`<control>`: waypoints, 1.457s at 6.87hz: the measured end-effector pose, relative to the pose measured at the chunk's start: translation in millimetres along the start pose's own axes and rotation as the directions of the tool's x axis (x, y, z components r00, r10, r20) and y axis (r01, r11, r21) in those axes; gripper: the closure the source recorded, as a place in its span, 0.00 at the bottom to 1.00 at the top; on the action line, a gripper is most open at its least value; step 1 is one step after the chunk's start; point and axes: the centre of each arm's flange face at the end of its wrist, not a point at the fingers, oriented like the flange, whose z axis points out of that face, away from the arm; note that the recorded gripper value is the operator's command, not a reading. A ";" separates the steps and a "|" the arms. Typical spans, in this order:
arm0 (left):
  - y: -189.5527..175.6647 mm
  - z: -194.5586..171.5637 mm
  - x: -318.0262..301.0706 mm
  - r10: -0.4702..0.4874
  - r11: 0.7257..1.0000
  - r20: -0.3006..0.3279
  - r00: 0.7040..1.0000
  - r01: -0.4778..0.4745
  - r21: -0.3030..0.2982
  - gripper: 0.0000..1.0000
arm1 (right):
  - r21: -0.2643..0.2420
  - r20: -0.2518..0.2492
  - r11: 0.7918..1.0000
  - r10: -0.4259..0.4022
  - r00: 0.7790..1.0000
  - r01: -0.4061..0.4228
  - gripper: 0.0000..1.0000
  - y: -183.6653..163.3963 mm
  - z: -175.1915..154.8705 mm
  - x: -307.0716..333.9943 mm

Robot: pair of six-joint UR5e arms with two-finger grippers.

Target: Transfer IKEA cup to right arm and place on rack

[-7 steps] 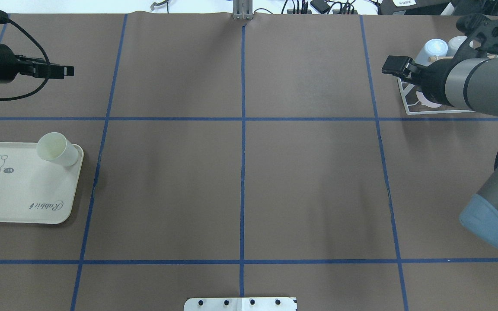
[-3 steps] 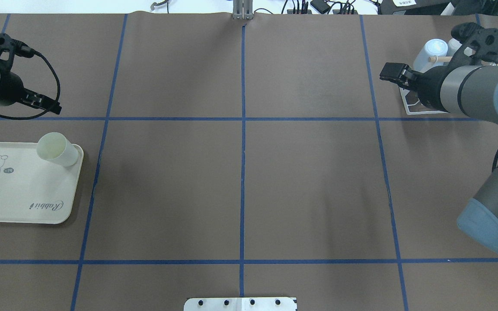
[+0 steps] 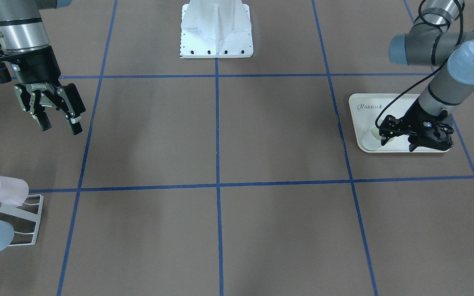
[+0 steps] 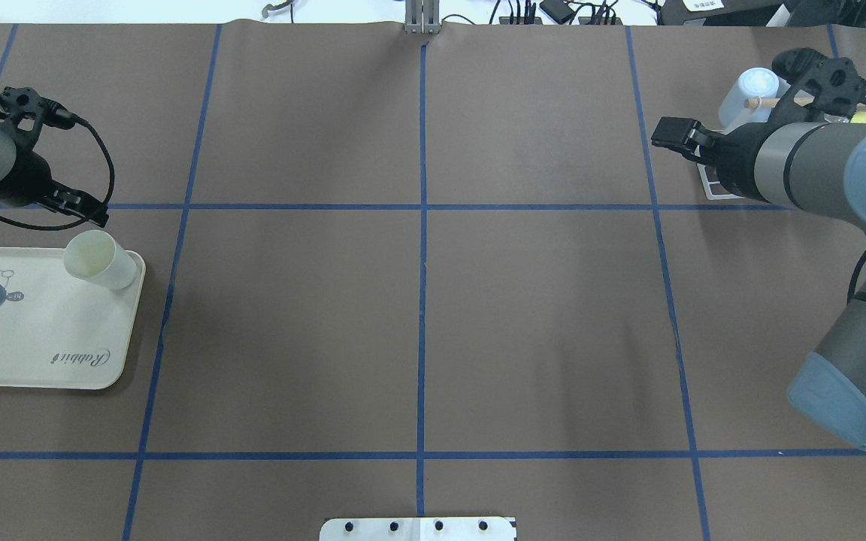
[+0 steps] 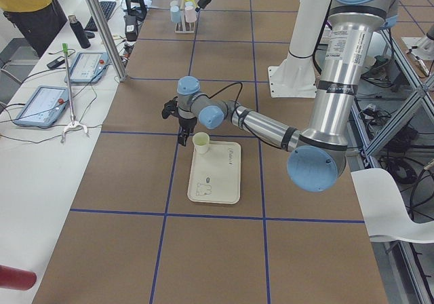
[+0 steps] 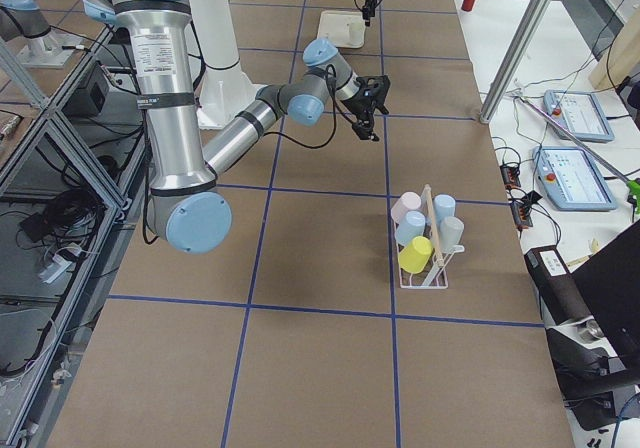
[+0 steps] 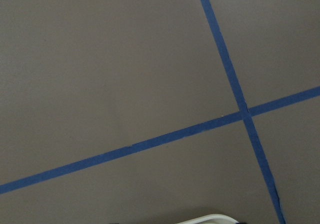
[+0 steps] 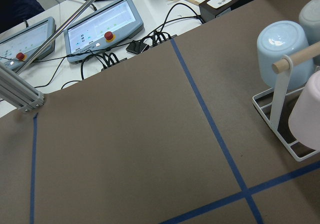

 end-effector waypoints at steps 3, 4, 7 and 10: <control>16.9 7.5 -10.2 -0.018 0.999 0.002 1.000 0.018 -0.040 0.25 | 0.034 -0.011 0.999 -0.025 1.000 0.026 0.00 16.9 9.6 -4.0; 22.0 9.3 -11.8 -0.024 0.998 -0.013 1.000 0.023 -0.055 0.32 | 0.036 -0.014 0.999 -0.030 0.999 0.030 0.00 20.6 11.7 -4.6; 36.0 18.8 -10.2 -0.027 0.995 -0.057 0.998 0.021 -0.101 0.59 | 0.052 -0.016 0.998 -0.043 0.999 0.044 0.00 30.4 14.7 -6.6; 42.4 32.6 -5.5 -0.022 0.992 -0.059 0.998 0.014 -0.129 1.00 | 0.051 -0.021 0.998 -0.047 0.999 0.048 0.00 33.8 17.0 -5.9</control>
